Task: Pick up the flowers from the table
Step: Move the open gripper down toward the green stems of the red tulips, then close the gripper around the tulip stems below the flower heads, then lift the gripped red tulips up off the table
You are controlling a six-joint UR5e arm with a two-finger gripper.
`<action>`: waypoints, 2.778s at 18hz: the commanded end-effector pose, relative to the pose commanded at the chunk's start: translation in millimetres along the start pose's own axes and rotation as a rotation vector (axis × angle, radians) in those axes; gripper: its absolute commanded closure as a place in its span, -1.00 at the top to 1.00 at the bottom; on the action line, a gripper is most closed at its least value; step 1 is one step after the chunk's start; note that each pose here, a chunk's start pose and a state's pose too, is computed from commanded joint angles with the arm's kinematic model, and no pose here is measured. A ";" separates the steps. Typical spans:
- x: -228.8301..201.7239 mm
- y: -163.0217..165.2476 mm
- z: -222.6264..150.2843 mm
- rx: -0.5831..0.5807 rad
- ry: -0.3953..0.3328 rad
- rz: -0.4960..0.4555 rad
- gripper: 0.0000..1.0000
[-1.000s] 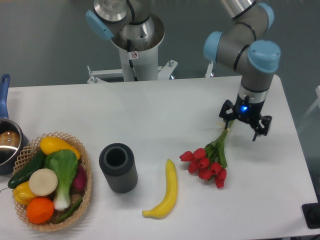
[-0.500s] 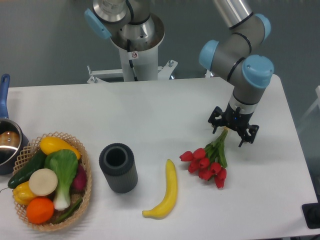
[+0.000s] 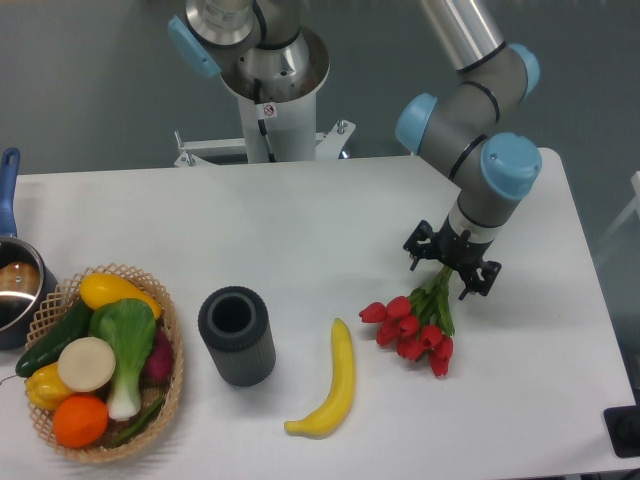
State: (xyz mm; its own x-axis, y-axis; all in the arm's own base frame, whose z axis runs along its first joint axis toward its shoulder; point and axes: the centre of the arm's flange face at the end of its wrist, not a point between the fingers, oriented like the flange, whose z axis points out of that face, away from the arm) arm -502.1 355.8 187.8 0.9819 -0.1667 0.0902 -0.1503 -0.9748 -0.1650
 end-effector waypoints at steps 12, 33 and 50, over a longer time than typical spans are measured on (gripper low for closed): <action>-3.9 1.0 0.6 -0.004 0.031 0.005 0.54; 5.8 -2.6 -27.3 0.026 -0.005 -0.020 -0.32; 64.8 -20.2 -230.2 0.468 -0.212 -0.080 -0.32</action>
State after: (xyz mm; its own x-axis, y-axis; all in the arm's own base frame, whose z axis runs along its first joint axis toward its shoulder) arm -462.0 330.5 423.1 0.9973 -0.0130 -0.0724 -0.0535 -0.8043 -0.5918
